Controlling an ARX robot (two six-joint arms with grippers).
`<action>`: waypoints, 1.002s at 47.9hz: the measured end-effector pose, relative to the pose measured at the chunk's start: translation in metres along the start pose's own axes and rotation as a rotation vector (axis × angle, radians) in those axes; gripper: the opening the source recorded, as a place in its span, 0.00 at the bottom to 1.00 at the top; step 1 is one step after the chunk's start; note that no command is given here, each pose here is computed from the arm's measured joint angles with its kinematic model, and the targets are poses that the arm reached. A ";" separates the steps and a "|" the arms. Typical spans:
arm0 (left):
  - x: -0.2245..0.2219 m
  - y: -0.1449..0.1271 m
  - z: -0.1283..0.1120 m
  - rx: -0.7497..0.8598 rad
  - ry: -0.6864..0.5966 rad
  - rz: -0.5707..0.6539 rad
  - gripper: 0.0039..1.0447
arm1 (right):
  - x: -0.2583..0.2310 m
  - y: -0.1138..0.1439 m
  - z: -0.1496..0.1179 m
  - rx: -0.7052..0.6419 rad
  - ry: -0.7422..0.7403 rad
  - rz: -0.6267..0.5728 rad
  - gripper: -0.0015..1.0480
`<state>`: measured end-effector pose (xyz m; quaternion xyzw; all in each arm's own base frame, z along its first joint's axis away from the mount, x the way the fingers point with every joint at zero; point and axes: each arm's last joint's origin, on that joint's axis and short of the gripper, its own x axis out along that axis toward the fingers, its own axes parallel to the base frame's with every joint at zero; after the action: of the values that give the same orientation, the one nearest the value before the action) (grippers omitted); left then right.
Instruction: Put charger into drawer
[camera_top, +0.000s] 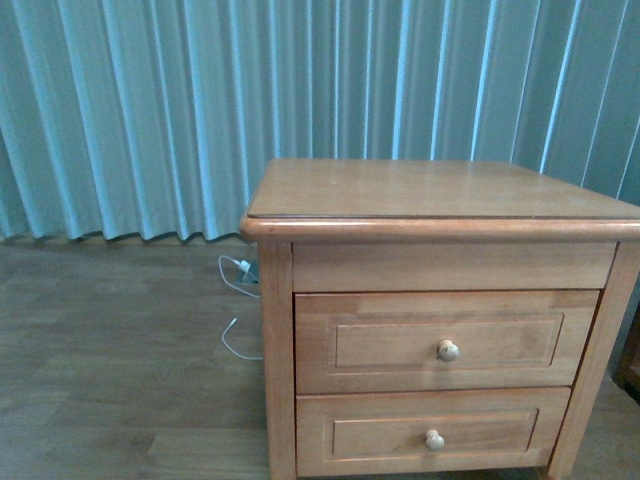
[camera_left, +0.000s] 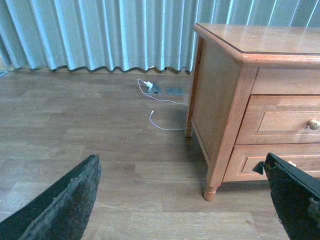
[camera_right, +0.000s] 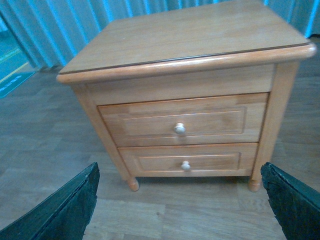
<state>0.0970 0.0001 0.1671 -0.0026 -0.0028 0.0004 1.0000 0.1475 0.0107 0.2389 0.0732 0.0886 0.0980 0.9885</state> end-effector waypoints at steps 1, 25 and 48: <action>0.000 0.000 0.000 0.000 0.000 0.000 0.95 | -0.006 -0.004 -0.001 0.002 -0.014 -0.020 0.92; 0.000 0.000 0.000 0.000 0.000 0.000 0.95 | -0.018 -0.010 -0.017 -0.110 -0.181 -0.192 0.67; 0.000 0.000 0.000 0.000 0.000 0.000 0.95 | -0.026 -0.013 -0.056 -0.143 -0.177 -0.199 0.02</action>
<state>0.0970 0.0000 0.1671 -0.0026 -0.0026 0.0002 1.0000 0.1144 -0.0004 0.1865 0.0018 0.0007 -0.0015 1.0000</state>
